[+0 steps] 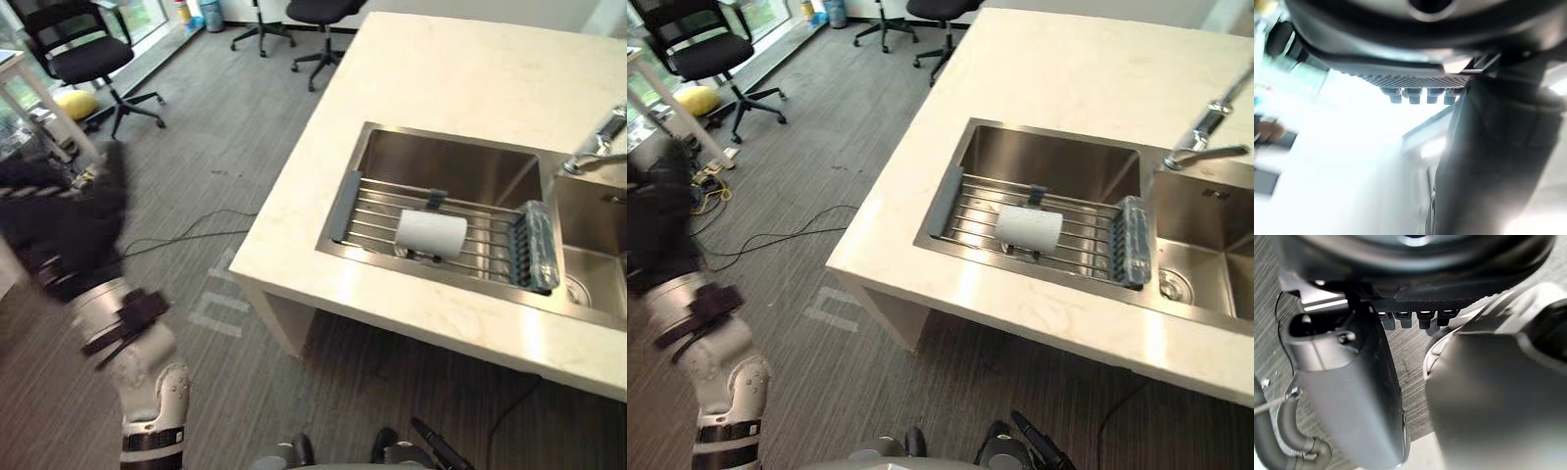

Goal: Walk over to the sink, pick up the cup, carry it to the dishwasher, place the cup inside the dishwasher, then close the dishwasher door

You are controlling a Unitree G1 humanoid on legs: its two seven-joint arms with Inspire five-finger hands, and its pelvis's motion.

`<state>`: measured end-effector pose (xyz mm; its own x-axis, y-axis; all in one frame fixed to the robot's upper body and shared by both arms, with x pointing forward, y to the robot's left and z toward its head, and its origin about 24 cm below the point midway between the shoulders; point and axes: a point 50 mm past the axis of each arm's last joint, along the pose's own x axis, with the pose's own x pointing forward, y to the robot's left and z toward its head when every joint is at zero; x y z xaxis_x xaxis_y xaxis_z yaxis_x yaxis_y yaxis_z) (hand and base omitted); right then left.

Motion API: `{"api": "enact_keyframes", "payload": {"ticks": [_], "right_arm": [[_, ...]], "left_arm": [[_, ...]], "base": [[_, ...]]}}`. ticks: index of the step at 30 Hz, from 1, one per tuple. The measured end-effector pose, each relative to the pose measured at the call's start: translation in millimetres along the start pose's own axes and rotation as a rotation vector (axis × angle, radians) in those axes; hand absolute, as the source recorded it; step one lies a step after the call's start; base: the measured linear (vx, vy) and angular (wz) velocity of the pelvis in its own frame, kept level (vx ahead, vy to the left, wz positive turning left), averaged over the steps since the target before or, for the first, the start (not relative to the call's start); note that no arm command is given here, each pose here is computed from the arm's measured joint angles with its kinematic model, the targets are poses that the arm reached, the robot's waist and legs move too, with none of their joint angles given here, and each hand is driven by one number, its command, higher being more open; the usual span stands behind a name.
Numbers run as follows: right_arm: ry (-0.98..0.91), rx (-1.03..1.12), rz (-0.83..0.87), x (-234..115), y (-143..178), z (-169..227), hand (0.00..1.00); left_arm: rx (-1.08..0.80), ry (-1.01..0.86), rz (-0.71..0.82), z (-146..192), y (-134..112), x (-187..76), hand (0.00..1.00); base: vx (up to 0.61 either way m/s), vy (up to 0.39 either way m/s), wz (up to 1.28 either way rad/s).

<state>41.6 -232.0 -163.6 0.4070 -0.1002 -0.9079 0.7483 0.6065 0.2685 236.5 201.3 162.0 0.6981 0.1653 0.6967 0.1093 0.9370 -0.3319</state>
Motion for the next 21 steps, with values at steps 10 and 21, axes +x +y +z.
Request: {"api": "enact_keyframes", "payload": {"ticks": [10,21], "right_arm": [[-0.003,0.007,-0.005,-0.4,-1.8,3.2,1.00],[-0.036,0.021,-0.026,-4.6,-8.3,8.6,1.00]], "left_arm": [[0.066,0.341,-0.376,-48.9,-32.6,12.8,1.00],[0.370,0.441,-0.516,-65.6,-38.4,22.3,1.00]], "base": [[-0.01,-0.015,-0.16],[-0.07,0.003,-0.20]]}}
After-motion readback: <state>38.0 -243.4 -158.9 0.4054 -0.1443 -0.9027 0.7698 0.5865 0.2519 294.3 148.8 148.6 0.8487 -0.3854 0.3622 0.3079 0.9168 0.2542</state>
